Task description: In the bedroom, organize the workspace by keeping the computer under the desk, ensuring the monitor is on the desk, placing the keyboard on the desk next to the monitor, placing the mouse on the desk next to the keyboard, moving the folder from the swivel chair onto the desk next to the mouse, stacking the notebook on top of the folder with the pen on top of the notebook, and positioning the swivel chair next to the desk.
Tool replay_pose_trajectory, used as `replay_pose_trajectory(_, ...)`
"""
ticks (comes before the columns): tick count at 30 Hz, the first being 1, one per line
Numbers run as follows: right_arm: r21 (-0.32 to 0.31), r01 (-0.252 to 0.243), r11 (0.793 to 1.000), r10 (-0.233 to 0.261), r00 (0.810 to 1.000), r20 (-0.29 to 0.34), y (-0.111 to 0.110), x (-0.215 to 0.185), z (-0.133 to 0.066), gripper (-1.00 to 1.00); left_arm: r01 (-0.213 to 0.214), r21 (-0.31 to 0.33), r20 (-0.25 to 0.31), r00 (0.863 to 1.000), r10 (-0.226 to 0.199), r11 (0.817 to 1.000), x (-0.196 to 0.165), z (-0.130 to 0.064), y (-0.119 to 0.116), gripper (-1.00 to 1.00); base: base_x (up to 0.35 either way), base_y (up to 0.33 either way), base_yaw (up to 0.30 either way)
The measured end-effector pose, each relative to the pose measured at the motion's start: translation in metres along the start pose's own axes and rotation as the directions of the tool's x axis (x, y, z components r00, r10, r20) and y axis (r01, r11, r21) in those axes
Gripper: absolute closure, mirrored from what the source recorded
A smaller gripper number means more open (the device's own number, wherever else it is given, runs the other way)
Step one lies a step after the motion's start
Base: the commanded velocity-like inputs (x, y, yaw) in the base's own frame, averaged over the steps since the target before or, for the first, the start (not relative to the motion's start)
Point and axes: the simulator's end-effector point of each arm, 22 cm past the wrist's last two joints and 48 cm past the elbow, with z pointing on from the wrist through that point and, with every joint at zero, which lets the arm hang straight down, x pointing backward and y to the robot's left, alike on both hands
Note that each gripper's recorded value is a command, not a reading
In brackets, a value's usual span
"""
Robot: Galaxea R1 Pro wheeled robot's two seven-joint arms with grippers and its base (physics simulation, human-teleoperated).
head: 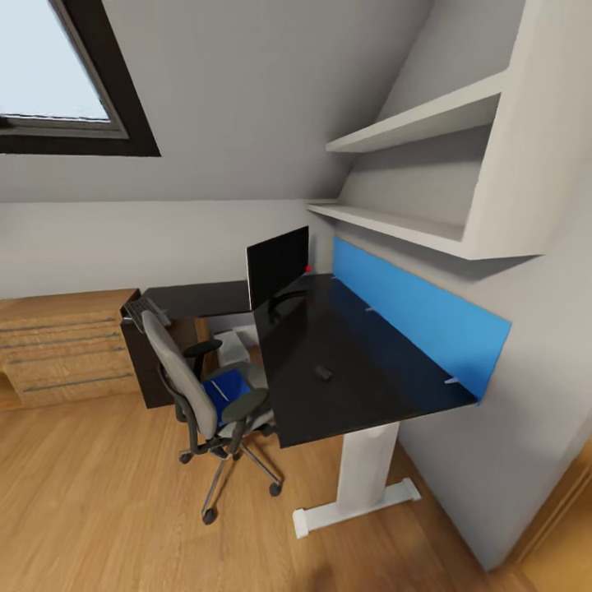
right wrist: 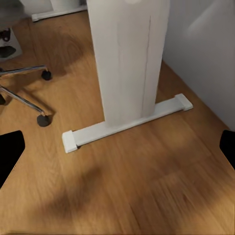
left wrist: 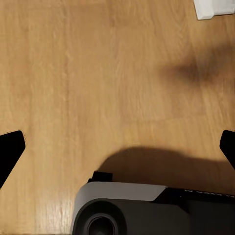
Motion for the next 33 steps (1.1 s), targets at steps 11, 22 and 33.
replay_pose_trajectory(11,-0.002,0.001,1.000,-0.001,1.000,0.000,0.0005,-0.0001,0.0000,-1.00,0.000,0.000,0.001,1.000,0.000,1.000,-0.0001,0.0000,0.0000,-1.00,0.000,0.000,0.286)
replay_pose_trajectory(22,-0.002,0.002,1.000,-0.002,1.000,0.001,0.0005,-0.0002,0.0001,-1.00,0.000,0.000,0.001,1.000,0.000,1.000,-0.0002,0.0000,-0.0001,-1.00,0.000,0.000,0.286)
replay_pose_trajectory(33,-0.002,0.002,1.000,-0.002,1.000,0.000,0.0005,0.0001,-0.0001,-1.00,0.001,-0.001,0.001,1.000,-0.001,1.000,-0.0002,0.0000,0.0002,-1.00,0.000,0.000,0.286)
